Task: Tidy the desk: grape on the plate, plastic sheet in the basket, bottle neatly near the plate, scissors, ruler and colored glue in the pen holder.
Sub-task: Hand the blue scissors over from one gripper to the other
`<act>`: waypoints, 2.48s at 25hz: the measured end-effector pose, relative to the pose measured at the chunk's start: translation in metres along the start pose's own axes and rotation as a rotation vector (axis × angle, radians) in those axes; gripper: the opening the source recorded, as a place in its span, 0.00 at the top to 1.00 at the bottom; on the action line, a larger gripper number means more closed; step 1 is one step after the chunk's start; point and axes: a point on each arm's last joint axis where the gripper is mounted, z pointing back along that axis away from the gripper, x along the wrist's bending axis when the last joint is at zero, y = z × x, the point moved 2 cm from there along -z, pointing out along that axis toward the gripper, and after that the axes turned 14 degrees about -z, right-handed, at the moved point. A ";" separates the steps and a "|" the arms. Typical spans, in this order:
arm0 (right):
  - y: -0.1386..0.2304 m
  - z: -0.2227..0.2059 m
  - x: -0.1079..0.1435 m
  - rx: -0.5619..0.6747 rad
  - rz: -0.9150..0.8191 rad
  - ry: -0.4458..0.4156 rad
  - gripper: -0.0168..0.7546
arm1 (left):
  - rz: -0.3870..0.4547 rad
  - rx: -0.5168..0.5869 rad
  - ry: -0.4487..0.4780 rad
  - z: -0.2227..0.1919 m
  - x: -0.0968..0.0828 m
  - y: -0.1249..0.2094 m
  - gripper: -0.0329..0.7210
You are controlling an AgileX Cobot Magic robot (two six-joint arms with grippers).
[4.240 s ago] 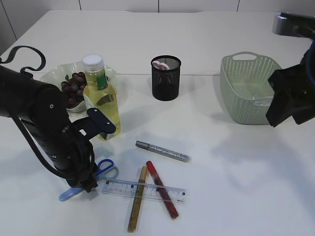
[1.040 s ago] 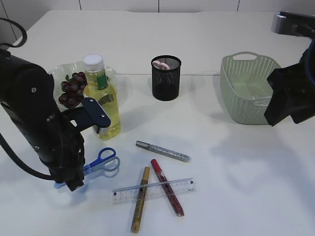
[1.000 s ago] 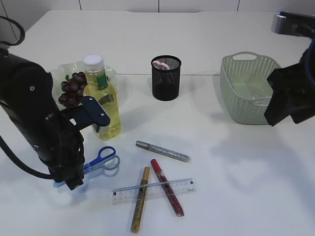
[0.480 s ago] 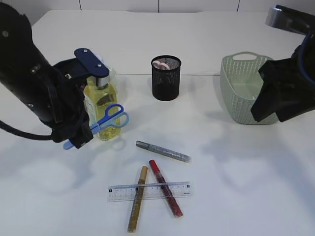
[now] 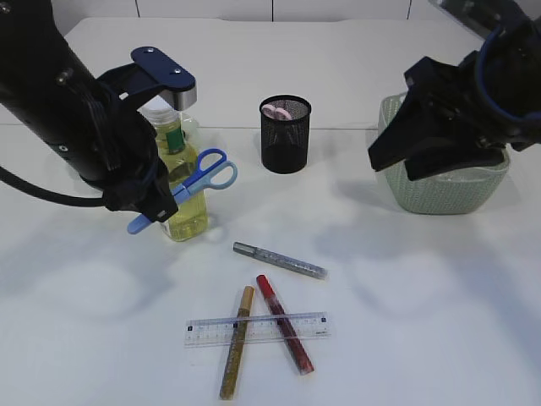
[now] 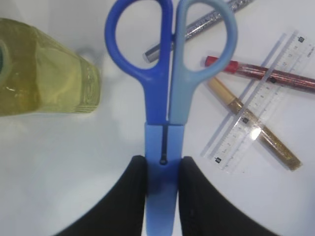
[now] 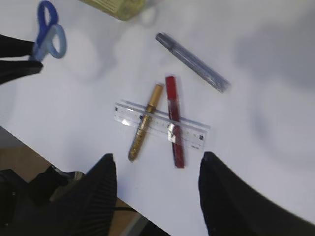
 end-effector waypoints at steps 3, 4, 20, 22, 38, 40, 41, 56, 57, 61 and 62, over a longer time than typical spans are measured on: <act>-0.007 -0.008 0.005 -0.016 0.014 -0.078 0.43 | -0.011 -0.005 0.010 0.000 -0.006 -0.003 0.78; -0.009 -0.011 0.006 -0.015 0.019 -0.105 0.43 | -0.020 -0.007 0.014 -0.001 -0.009 -0.005 0.78; -0.028 -0.054 0.016 -0.016 0.063 -0.365 0.42 | -0.021 -0.070 0.038 -0.001 -0.023 -0.019 0.78; -0.025 -0.059 0.023 -0.019 0.105 -0.374 0.42 | -0.022 -0.070 0.038 -0.001 -0.023 -0.019 0.78; -0.026 -0.102 0.032 -0.045 0.109 -0.350 0.42 | -0.023 -0.075 0.040 0.000 -0.024 -0.021 0.78; -0.027 -0.104 0.032 -0.048 0.097 -0.364 0.42 | -0.022 -0.081 0.038 0.000 -0.024 -0.022 0.78; -0.028 -0.106 0.032 -0.050 0.086 -0.373 0.42 | -0.022 -0.081 0.038 0.000 -0.024 -0.022 0.78; -0.032 -0.127 0.026 -0.028 0.000 -0.438 0.57 | -0.022 -0.082 0.036 0.000 -0.024 -0.022 0.78; -0.032 -0.127 0.027 -0.025 -0.003 -0.445 0.62 | -0.022 -0.083 0.036 0.000 -0.024 -0.022 0.78; -0.031 -0.125 0.030 -0.023 0.011 -0.480 0.82 | -0.022 -0.083 0.036 0.000 -0.024 -0.022 0.78; -0.031 -0.125 0.032 -0.017 0.008 -0.496 0.86 | -0.022 -0.083 0.036 0.000 -0.024 -0.022 0.78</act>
